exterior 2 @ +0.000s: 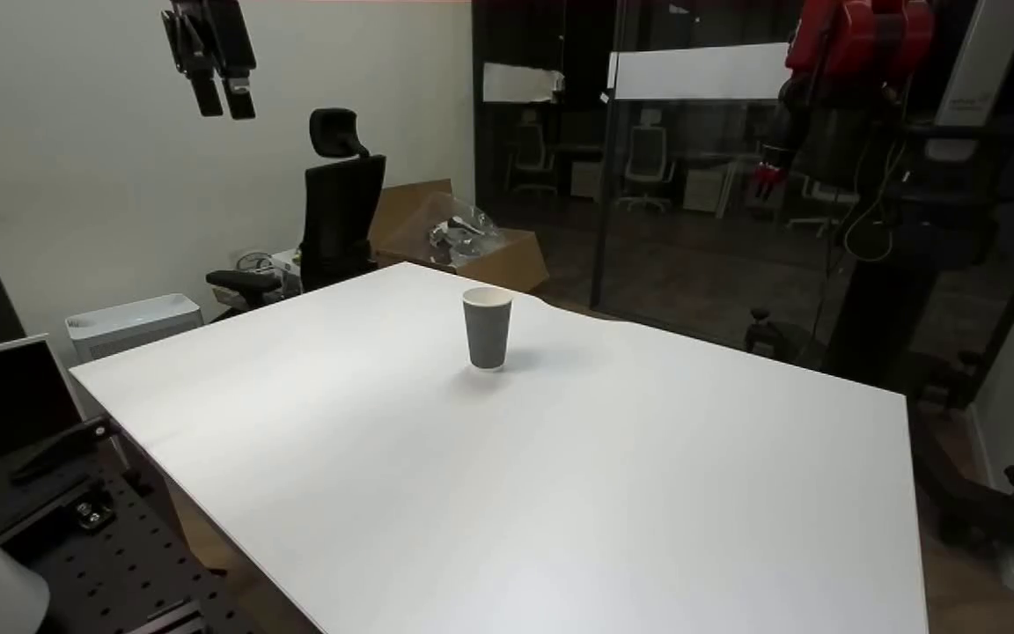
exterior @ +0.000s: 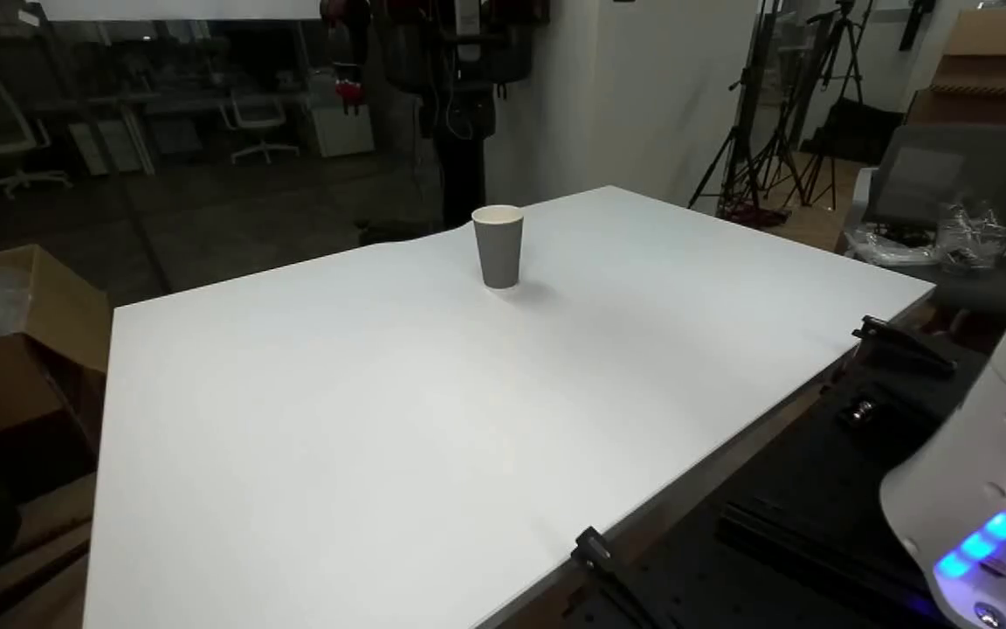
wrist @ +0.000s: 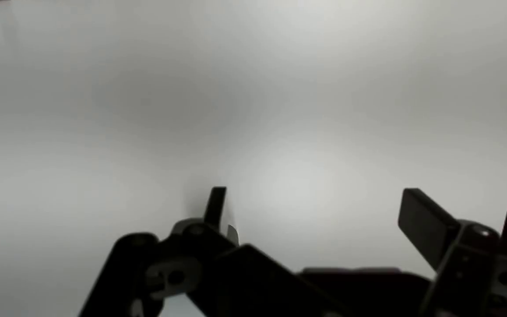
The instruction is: Place the mug in the middle of the table
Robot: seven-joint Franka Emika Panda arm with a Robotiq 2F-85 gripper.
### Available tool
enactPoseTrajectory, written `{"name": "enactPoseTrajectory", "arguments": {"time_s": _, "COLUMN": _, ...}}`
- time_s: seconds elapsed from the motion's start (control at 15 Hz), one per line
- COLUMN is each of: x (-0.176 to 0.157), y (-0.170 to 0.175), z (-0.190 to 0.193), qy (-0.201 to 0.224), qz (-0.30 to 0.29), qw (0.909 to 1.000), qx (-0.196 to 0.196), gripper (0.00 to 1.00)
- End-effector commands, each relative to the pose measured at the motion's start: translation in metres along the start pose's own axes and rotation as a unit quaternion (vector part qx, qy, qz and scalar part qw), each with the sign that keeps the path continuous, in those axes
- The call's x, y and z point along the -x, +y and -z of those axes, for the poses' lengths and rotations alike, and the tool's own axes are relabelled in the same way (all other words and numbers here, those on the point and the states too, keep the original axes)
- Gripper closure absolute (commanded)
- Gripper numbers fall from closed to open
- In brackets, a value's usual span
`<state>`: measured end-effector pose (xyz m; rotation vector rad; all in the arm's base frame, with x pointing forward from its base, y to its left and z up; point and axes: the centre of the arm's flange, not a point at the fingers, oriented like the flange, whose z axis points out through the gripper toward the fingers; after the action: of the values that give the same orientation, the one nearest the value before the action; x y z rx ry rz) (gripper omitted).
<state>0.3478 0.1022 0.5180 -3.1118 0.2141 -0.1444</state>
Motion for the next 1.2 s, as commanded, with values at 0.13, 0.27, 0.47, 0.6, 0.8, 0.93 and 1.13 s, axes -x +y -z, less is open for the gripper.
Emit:
{"name": "enactPoseTrajectory", "arguments": {"time_s": 0.13, "x": 0.000, "y": 0.000, "z": 0.000, "qy": 0.000, "qz": 0.000, "qw": 1.0000, "qx": 0.000, "gripper": 0.00}}
{"name": "enactPoseTrajectory", "arguments": {"time_s": 0.27, "x": 0.000, "y": 0.000, "z": 0.000, "qy": 0.000, "qz": 0.000, "qw": 1.0000, "qx": 0.000, "gripper": 0.00}}
{"name": "enactPoseTrajectory", "arguments": {"time_s": 0.47, "x": -0.026, "y": 0.001, "z": 0.004, "qy": 0.038, "qz": -0.025, "qw": 0.9989, "qx": -0.008, "gripper": 0.00}}
{"name": "enactPoseTrajectory", "arguments": {"time_s": 0.6, "x": -0.059, "y": 0.017, "z": 0.006, "qy": 0.042, "qz": -0.044, "qw": 0.9979, "qx": -0.020, "gripper": 0.00}}
{"name": "enactPoseTrajectory", "arguments": {"time_s": 0.8, "x": -0.116, "y": 0.053, "z": -0.005, "qy": -0.002, "qz": -0.081, "qw": 0.9960, "qx": -0.039, "gripper": 0.00}}
{"name": "enactPoseTrajectory", "arguments": {"time_s": 0.93, "x": -0.150, "y": 0.079, "z": -0.022, "qy": -0.036, "qz": -0.105, "qw": 0.9930, "qx": -0.041, "gripper": 0.00}}
{"name": "enactPoseTrajectory", "arguments": {"time_s": 1.13, "x": -0.131, "y": 0.096, "z": -0.041, "qy": -0.028, "qz": -0.114, "qw": 0.9927, "qx": -0.030, "gripper": 0.00}}
